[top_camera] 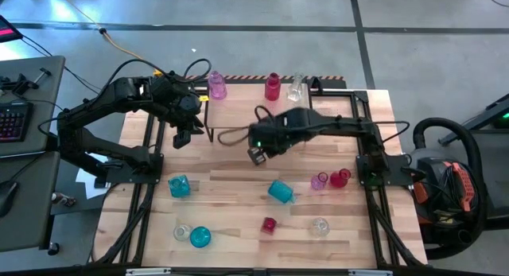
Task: Sort vases onto shelf
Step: Put the bottom right blue vase on the shelf
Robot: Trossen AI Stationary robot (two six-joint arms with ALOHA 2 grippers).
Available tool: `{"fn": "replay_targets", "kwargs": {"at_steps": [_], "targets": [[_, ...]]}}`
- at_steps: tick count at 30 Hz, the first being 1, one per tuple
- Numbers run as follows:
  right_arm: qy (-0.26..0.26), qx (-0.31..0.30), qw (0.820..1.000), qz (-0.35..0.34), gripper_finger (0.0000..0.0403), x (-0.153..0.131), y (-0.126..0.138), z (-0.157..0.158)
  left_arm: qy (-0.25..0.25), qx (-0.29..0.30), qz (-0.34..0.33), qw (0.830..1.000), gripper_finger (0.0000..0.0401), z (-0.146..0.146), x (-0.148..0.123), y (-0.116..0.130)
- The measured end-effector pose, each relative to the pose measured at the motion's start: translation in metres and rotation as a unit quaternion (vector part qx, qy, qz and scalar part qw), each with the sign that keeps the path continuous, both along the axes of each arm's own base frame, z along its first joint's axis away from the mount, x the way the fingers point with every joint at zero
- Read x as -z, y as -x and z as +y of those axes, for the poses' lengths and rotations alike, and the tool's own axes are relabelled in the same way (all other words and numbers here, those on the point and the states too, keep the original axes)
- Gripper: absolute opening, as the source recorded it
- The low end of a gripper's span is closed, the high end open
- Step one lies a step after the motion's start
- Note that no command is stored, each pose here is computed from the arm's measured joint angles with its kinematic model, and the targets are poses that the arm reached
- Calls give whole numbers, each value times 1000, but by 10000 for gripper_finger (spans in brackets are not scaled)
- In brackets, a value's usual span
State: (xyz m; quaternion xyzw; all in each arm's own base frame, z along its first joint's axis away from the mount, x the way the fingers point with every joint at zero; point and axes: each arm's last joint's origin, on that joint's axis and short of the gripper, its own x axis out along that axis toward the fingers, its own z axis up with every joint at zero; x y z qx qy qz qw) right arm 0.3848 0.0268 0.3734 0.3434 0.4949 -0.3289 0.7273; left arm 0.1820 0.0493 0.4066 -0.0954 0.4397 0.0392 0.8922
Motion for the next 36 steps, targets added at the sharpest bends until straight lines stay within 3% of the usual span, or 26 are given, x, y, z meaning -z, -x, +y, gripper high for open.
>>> {"fn": "replay_targets", "kwargs": {"at_steps": [8, 17, 22, 30, 36], "targets": [[-49, -31, 996, 75, 123, 36, 5, 53, 0, 0, 0, 1000, 104, 0, 0, 0], [-27, -49, 990, 131, 133, 61, 30, 93, 0, 0, 0, 1000, 104, 0, 0, 0], [-19, -35, 991, 126, 133, 73, 52, 95, 0, 0, 0, 1000, 104, 0, 0, 0], [-54, -28, 997, 44, 133, 102, 89, 83, 0, 0, 0, 1000, 104, 0, 0, 0], [-56, -32, 997, 47, 133, 108, 108, 63, 0, 0, 0, 1000, 104, 0, 0, 0]]}}
